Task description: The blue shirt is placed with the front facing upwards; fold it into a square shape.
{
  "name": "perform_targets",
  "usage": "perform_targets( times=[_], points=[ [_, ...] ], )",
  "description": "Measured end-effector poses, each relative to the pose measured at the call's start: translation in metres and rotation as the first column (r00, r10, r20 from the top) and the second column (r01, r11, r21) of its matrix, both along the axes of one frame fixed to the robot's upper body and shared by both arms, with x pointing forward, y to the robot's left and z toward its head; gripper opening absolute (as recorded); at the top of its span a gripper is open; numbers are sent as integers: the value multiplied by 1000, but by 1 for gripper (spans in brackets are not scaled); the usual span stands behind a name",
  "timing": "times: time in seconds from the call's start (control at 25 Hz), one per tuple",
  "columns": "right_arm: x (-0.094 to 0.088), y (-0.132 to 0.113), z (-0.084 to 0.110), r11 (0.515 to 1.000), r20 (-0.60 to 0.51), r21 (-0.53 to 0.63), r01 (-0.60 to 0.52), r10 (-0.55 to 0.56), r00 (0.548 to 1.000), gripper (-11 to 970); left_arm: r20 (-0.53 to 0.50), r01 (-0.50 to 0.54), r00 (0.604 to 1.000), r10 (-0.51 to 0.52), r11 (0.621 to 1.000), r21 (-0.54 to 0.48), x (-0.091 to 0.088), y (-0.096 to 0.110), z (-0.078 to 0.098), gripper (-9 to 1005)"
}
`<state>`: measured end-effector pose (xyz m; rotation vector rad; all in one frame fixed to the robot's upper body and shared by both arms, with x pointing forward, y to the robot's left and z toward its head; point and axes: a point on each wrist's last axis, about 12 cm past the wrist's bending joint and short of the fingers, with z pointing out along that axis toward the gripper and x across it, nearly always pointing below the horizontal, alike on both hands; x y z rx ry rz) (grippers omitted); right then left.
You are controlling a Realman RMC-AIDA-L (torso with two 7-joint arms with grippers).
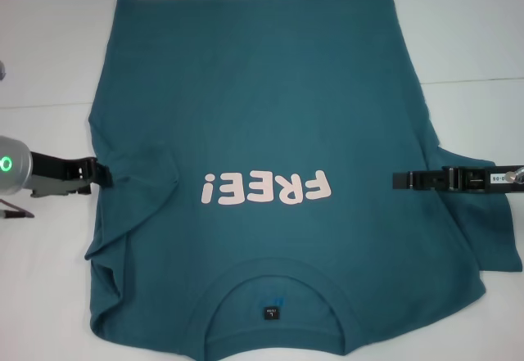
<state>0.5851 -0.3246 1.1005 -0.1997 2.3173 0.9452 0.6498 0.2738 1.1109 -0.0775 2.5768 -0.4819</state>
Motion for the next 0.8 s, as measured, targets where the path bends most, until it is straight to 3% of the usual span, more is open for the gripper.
perform_targets(
  times=[0.56,0.8],
  points=[
    [-1,0,-1,1000,-1,0,1,-1,1000,626,-28,16,999,-16,1000,-18,-4,-7,-9,370],
    [-1,0,-1,1000,-1,0,1,-1,1000,626,-20,30,999,-31,999,-38,-4,-11,-6,262]
  ],
)
